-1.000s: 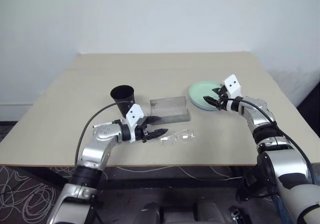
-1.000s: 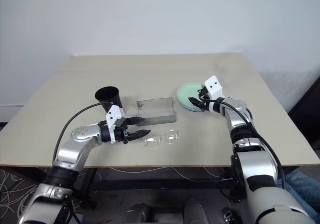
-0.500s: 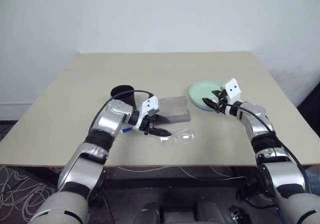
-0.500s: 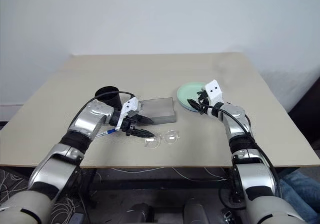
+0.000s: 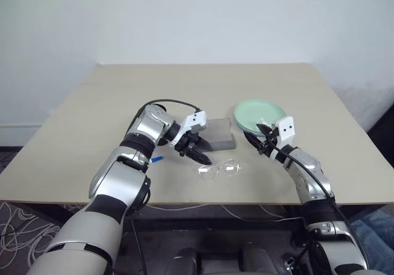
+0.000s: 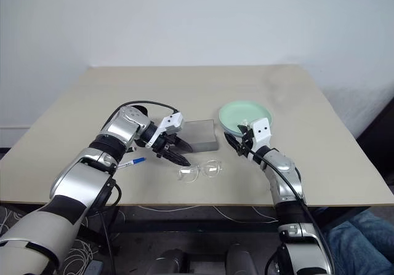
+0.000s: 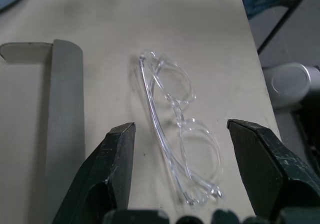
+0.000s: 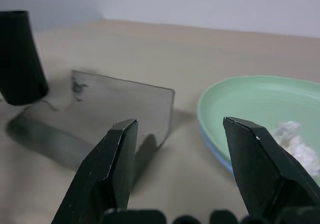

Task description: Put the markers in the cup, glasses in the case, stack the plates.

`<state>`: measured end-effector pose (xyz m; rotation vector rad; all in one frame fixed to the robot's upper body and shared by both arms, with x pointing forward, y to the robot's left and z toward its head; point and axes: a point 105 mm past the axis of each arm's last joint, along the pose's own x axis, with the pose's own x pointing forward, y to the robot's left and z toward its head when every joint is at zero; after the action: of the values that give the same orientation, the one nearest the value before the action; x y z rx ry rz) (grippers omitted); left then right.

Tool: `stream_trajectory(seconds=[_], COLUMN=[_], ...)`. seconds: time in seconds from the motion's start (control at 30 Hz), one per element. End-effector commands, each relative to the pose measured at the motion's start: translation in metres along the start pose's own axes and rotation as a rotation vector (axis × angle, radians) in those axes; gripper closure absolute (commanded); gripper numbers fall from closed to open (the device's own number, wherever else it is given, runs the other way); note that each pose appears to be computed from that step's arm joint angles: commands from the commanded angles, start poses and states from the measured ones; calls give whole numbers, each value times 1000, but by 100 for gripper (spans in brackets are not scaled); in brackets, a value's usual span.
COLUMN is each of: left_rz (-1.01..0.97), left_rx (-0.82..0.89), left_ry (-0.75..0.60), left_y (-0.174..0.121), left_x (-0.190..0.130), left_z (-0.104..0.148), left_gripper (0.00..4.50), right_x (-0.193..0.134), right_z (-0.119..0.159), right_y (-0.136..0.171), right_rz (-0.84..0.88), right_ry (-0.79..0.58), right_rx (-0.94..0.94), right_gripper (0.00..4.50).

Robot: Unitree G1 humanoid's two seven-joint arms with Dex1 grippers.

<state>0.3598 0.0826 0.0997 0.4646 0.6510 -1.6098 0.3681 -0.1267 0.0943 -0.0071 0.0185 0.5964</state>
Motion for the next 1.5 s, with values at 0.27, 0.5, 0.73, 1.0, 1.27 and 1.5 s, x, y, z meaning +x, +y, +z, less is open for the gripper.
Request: stream_trajectory(seconds=[0.27,0.5,0.73,1.0,1.27,1.5], left_rz=[-12,-16,-25,-55,-75,-55], left_rx=[49,46,39,44,55,79], left_ry=[80,91,56,59,95,122], left_y=[1,1,2,0,-1,1], left_x=[-2,-3,0,12,21,28], left_z=[6,9,22,29,29,27], left_gripper=[141,141,141,141,141,141], right_x=[-29,-44,-64,-70,-68,-67], right_z=[13,10,5,0,1,0], right_y=[12,38,57,68,70,74], right_rz=[-6,88,227,270,243,216], right_ry=[-93,-117,-61,-5,-8,-10], right_rx=[61,112,109,91,84,90], right_gripper=[155,155,155,155,155,155])
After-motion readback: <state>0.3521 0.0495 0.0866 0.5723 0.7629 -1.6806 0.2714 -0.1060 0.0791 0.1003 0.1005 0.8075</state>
